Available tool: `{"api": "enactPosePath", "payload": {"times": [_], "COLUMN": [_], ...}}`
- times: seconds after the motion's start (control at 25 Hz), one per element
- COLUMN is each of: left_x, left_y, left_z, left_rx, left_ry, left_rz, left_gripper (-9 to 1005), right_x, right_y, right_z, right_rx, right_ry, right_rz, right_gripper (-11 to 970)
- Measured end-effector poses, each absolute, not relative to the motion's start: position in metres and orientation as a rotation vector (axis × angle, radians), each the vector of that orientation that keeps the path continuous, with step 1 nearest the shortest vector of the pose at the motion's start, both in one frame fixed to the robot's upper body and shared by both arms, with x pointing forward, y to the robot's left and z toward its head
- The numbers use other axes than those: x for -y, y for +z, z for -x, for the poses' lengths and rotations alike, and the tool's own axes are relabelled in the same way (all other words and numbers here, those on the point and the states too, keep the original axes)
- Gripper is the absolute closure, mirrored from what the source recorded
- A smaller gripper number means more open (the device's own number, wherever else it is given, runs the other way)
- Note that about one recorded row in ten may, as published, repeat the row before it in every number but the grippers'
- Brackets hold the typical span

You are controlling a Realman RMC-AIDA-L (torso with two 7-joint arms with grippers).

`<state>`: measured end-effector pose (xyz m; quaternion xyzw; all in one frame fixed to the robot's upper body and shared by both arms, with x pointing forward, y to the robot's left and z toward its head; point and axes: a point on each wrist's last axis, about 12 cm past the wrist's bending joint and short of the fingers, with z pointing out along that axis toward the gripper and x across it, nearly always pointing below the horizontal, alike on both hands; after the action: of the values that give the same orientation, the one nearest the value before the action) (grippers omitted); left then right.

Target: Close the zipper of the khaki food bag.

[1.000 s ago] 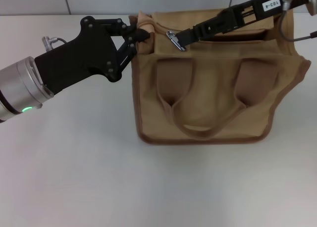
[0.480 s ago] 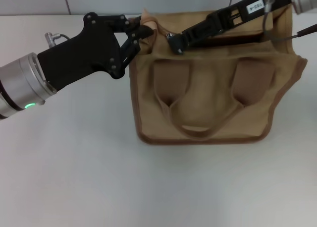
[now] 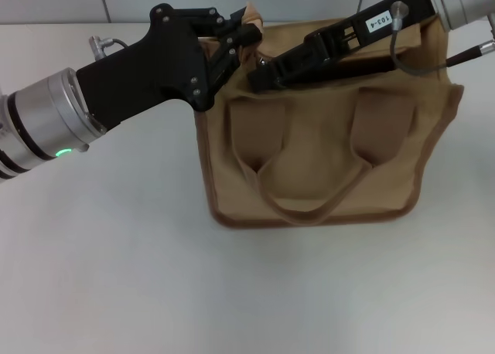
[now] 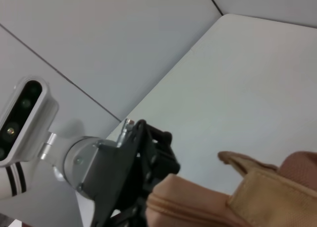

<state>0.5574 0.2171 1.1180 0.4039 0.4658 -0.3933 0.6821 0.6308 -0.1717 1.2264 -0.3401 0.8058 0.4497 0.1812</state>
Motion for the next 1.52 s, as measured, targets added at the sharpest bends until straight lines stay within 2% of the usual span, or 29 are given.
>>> {"api": "enactPosePath", "payload": {"times": [0.28,0.48,0.8,1.04,1.24,1.52], "left_x": [-0.216,-0.217,-0.22,-0.222,-0.223,-0.224], "left_y": [1.118,1.117,1.117,1.116,1.115,1.113], "left_z": [-0.556,-0.554,-0.552,-0.551,-0.55,-0.549], "left_rx": [-1.038,-1.036,-1.03,-1.032,-1.038,-1.043], "left_ry": [-0.893,-0.897,-0.899,-0.897,-0.893,-0.896], "left_rz": [-0.901,-0.892,-0.88,-0.875,-0.871,-0.865], "left_gripper": [934,933,933,934,933,934], "right_x": [0.171,0.17,0.176,0.185,0.189,0.189], "right_y": [1.221,1.22,1.223,1.226,1.23,1.23], "right_z": [-0.63,-0.629,-0.627,-0.623,-0.619,-0.617], "right_rx": [-2.271,-2.273,-2.246,-2.23,-2.213,-2.207], "right_ry": [1.273,1.266,1.221,1.179,1.16,1.159], "right_rz": [0.938,0.951,0.96,0.97,0.989,0.983], "right_gripper": [523,570,765,819,906,955]}}
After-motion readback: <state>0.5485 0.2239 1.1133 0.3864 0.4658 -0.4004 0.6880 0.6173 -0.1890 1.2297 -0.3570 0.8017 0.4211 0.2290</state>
